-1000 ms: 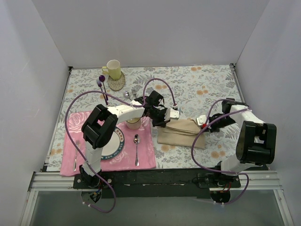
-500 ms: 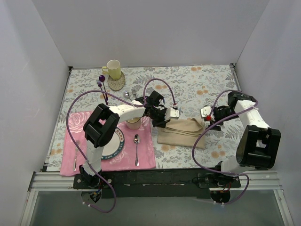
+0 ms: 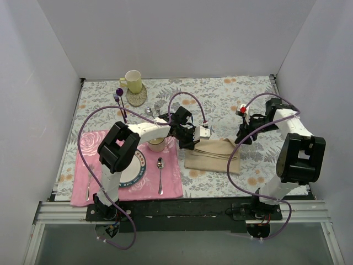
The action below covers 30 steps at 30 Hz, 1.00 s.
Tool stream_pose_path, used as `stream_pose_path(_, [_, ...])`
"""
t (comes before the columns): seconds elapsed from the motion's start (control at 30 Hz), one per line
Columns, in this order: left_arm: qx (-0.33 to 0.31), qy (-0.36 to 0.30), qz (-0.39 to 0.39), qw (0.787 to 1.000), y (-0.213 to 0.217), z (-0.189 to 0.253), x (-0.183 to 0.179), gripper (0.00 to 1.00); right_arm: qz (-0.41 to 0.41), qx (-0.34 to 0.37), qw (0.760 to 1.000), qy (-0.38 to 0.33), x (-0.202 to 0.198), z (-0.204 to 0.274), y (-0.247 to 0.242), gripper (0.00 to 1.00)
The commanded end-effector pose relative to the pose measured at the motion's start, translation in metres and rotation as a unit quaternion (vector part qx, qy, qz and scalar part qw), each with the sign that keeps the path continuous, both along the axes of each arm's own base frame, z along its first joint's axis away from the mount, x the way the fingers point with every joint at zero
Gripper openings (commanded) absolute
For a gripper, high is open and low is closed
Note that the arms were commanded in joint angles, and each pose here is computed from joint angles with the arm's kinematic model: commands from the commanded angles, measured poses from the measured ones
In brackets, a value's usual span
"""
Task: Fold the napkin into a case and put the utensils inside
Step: Fold the lower triangle-folded napkin at the center of the board.
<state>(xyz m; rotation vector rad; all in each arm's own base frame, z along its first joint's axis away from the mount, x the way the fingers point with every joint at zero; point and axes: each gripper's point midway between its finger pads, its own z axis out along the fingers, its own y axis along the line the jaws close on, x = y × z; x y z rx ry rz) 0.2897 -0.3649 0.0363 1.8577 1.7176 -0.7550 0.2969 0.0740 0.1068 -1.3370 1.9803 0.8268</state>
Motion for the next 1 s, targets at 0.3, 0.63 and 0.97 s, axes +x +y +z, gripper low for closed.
stream_pose_path(0.3, [-0.007,0.000,0.008,1.000,-0.004,0.009,0.004,0.00,-0.039,-0.059,0.997,0.039,-0.007,-0.039,-0.002,0.43])
stream_pose_path(0.63, [-0.004,0.006,0.020,1.000,-0.004,0.008,0.005,0.00,-0.022,-0.086,0.996,0.027,-0.017,-0.048,-0.002,0.01])
stream_pose_path(0.97, [-0.022,0.050,0.071,0.996,-0.005,0.023,0.008,0.06,-0.016,-0.131,0.991,0.038,-0.028,-0.082,-0.008,0.01])
